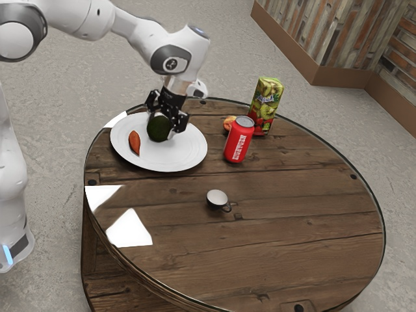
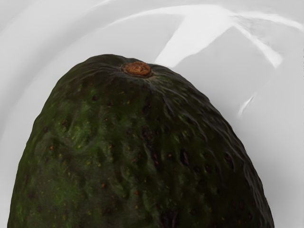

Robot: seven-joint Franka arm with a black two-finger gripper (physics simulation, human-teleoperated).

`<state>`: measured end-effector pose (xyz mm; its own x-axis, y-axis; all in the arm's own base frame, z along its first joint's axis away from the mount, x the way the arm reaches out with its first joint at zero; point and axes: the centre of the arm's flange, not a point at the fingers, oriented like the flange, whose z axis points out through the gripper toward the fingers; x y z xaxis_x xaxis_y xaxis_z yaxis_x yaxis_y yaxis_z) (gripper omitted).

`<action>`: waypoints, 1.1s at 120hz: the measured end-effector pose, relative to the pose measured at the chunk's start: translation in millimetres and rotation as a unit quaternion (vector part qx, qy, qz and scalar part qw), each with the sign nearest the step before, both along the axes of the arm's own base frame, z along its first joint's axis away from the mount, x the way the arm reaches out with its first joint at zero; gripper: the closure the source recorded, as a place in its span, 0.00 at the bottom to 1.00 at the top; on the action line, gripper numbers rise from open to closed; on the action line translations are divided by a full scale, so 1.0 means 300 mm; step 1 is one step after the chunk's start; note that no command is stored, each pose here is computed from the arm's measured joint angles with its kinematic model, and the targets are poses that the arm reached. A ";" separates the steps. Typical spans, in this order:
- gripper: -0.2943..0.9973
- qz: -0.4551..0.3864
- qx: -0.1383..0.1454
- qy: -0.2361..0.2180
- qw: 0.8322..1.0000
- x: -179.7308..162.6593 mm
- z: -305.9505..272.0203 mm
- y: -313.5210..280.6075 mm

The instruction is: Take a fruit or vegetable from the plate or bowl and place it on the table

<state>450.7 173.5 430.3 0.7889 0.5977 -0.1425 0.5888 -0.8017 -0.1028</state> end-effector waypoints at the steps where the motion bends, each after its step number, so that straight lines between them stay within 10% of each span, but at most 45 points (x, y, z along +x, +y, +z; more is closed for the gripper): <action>1: 0.23 0.000 0.000 0.000 1.000 -0.001 -0.002 0.000; 46: 0.42 -0.002 0.003 -0.016 1.000 0.011 0.019 0.003; 67: 0.41 -0.127 0.053 -0.154 0.978 0.258 0.545 -0.332; 88: 0.43 -0.342 -0.020 -0.143 0.929 0.587 0.391 -1.092; 106: 0.42 -0.370 -0.069 -0.099 0.921 0.721 0.091 -1.178; 132: 0.28 -0.391 -0.070 -0.124 0.909 0.745 0.154 -1.189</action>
